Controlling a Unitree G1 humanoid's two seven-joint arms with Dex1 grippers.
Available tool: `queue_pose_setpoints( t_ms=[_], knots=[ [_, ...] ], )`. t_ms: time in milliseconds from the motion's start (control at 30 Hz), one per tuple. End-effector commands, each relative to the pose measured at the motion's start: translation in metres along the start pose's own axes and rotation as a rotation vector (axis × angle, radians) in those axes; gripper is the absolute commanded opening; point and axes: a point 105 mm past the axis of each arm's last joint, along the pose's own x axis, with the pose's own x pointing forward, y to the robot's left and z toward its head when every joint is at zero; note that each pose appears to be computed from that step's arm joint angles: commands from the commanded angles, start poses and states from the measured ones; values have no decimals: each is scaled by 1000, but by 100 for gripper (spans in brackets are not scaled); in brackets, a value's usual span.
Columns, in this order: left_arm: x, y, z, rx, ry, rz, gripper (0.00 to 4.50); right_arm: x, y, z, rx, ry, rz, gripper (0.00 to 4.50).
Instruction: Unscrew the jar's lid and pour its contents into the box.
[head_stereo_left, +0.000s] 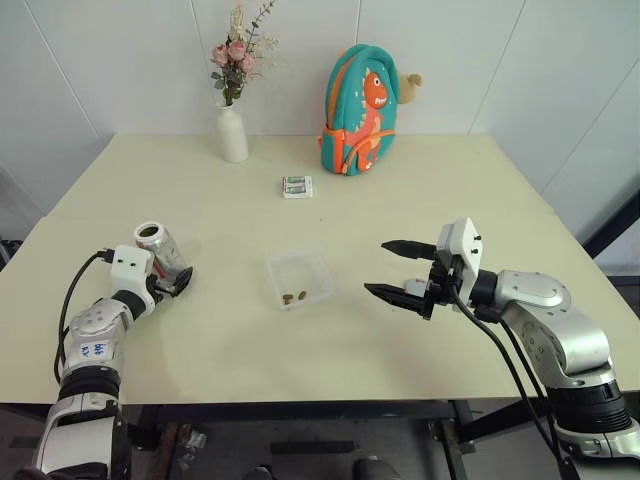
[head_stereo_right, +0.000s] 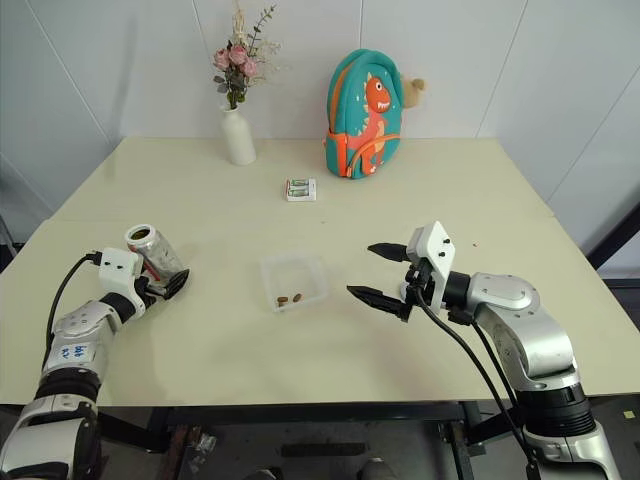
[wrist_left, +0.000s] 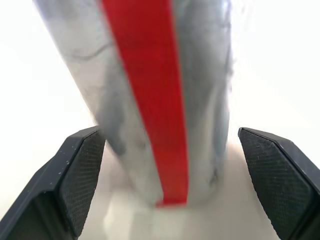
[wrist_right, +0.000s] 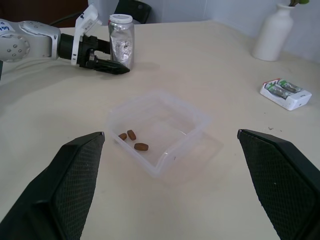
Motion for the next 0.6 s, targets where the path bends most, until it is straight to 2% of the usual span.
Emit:
queue_pose_setpoints(
  t_ms=[33, 100, 267, 367, 433, 533, 600],
  knots=[
    [-14, 1, 26, 51, -65, -33, 447, 1, 6, 10, -32, -37, 23, 450],
    [-21, -4, 26, 72, -58, -59, 447, 1, 7, 10, -31, -37, 25, 450],
    [-58, 12, 22, 79, -8, 56, 447, -3, 12, 7, -26, -15, 41, 450],
    [-75, 6, 27, 123, 14, 10, 447, -7, 12, 9, -27, -4, 55, 450],
    [-80, 0, 44, 221, -12, -60, 447, -10, 11, 11, -56, 10, 70, 450],
    [-81, -19, 81, 449, -124, -207, 447, -17, 6, 13, -125, 22, 85, 450],
    [-82, -35, 94, 482, -191, -340, 447, -20, 4, 13, -155, 17, 90, 450]
  ],
)
